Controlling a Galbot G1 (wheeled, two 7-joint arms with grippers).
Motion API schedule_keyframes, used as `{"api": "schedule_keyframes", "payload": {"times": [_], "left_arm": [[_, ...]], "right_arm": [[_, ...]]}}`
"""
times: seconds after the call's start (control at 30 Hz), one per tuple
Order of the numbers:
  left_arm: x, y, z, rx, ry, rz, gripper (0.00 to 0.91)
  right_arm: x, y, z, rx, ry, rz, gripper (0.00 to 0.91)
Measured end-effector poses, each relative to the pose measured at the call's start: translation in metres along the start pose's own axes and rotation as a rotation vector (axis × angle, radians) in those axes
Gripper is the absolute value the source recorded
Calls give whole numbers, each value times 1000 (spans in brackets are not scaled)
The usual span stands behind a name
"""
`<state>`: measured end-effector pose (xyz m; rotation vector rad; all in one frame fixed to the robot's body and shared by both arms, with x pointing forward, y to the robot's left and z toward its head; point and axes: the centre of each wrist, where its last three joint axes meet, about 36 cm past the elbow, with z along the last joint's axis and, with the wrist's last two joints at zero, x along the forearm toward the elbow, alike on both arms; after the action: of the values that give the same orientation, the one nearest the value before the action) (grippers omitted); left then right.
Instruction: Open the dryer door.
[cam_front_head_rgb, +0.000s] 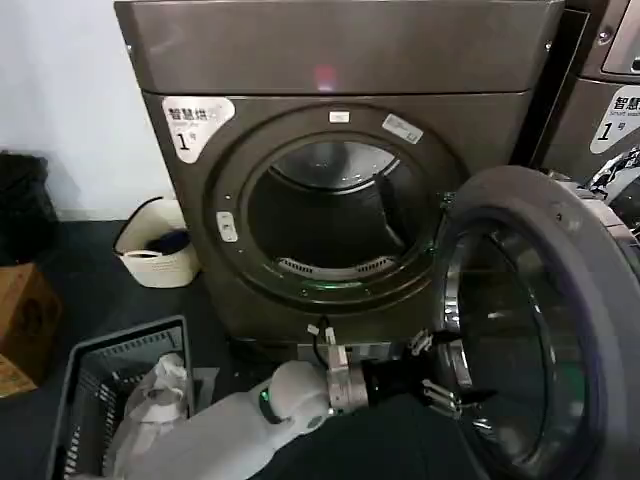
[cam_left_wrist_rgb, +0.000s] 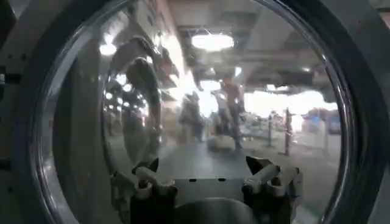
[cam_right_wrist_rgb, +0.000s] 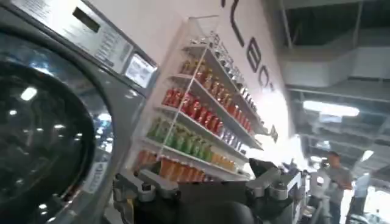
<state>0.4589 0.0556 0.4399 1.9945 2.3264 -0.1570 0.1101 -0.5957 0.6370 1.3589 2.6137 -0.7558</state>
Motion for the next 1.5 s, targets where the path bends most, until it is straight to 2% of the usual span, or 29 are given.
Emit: {"api": "schedule_keyframes", "payload": {"times": [0.27, 0.57, 1.0, 1.5], "left_arm": [[-19, 9, 1, -12, 8, 14, 907], [-50, 20, 0, -26, 2, 34, 907], [-98, 23, 4, -34, -10, 55, 907], [-132, 28, 1, -35, -28, 59, 907]], "right_arm": [[0, -17, -4, 68, -9, 75, 907], [0, -41, -14, 97, -23, 134, 907], [7, -61, -30, 125, -32, 190, 907], [8, -67, -32, 130, -42, 208, 907]]}}
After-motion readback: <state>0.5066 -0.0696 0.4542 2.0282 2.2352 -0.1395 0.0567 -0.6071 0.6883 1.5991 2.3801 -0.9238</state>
